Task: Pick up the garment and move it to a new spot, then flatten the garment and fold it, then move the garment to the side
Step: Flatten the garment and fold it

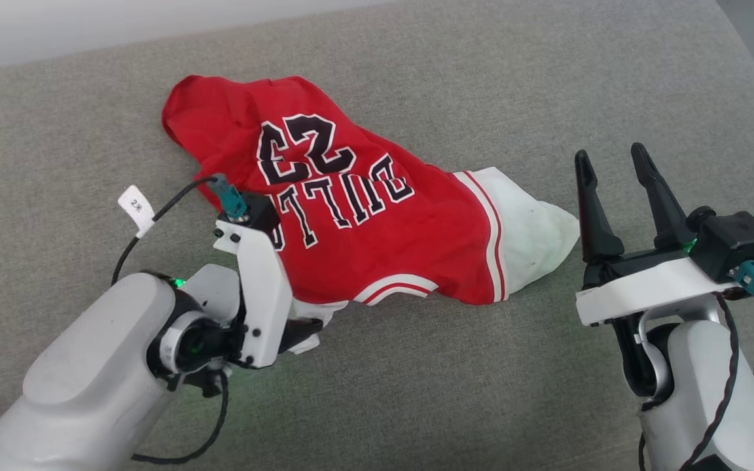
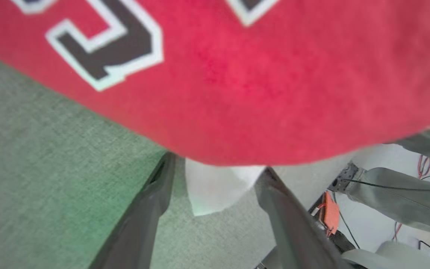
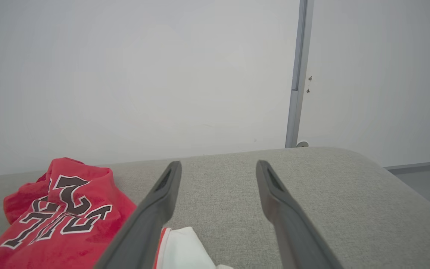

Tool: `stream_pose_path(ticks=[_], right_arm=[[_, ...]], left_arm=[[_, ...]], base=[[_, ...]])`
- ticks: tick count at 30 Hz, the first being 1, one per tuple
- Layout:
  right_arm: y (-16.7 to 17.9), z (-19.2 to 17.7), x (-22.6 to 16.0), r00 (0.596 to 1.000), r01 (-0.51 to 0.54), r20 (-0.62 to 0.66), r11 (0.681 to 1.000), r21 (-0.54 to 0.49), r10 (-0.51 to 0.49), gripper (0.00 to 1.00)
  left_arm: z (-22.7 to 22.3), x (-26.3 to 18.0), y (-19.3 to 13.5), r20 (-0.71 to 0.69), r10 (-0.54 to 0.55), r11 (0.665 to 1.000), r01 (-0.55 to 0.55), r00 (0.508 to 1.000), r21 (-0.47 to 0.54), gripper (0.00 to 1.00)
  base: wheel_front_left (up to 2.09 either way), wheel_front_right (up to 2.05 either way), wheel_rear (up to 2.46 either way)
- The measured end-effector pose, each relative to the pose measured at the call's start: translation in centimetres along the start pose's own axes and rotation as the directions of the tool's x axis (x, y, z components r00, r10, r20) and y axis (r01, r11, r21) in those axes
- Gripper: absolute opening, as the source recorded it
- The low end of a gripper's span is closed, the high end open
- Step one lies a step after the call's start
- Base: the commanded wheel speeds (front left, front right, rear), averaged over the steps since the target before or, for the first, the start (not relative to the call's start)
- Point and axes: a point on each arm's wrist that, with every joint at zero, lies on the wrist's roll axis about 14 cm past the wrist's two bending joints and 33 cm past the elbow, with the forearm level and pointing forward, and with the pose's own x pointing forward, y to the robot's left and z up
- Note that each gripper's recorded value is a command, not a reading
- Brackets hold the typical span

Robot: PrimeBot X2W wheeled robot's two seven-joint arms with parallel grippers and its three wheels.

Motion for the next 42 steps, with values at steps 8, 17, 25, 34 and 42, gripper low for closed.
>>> stream_pose_path(ticks=[8,17,25,34,42], right_arm=[[0.0,-0.3,0.3,1.0,0.001,-0.002,1.0,0.003,-0.001,1.0],[0.9,0.3,0.3,1.0,-0.021,0.012,1.0,0.009,0.021,1.0],[2.0,0.8,0.0,0.999,-0.05,0.014,0.999,0.008,0.05,1.0],[3.4,1.3,-0.1,0.996,-0.089,0.012,0.996,0.012,0.089,1.0],[3.8,0.7,-0.2,0.995,-0.101,-0.017,0.995,0.012,0.101,1.0]], left_arm=[[0.1,1.3,2.5,0.035,0.046,0.999,-0.046,0.998,-0.022,0.0],[-0.4,-2.7,6.5,0.094,0.138,0.983,-0.125,0.986,-0.136,0.0],[-2.6,-8.1,9.3,0.161,0.244,0.946,-0.198,0.956,-0.257,0.0],[-7.3,-12.5,12.6,0.155,0.386,0.875,-0.308,0.909,-0.373,0.0],[-12.1,-13.3,15.0,0.054,0.469,0.802,-0.399,0.882,-0.444,0.0]], base=[[0.0,0.0,0.0],[0.0,0.0,0.0],[0.0,0.0,0.0],[0.0,0.0,0.0],[0.0,0.0,0.0]])
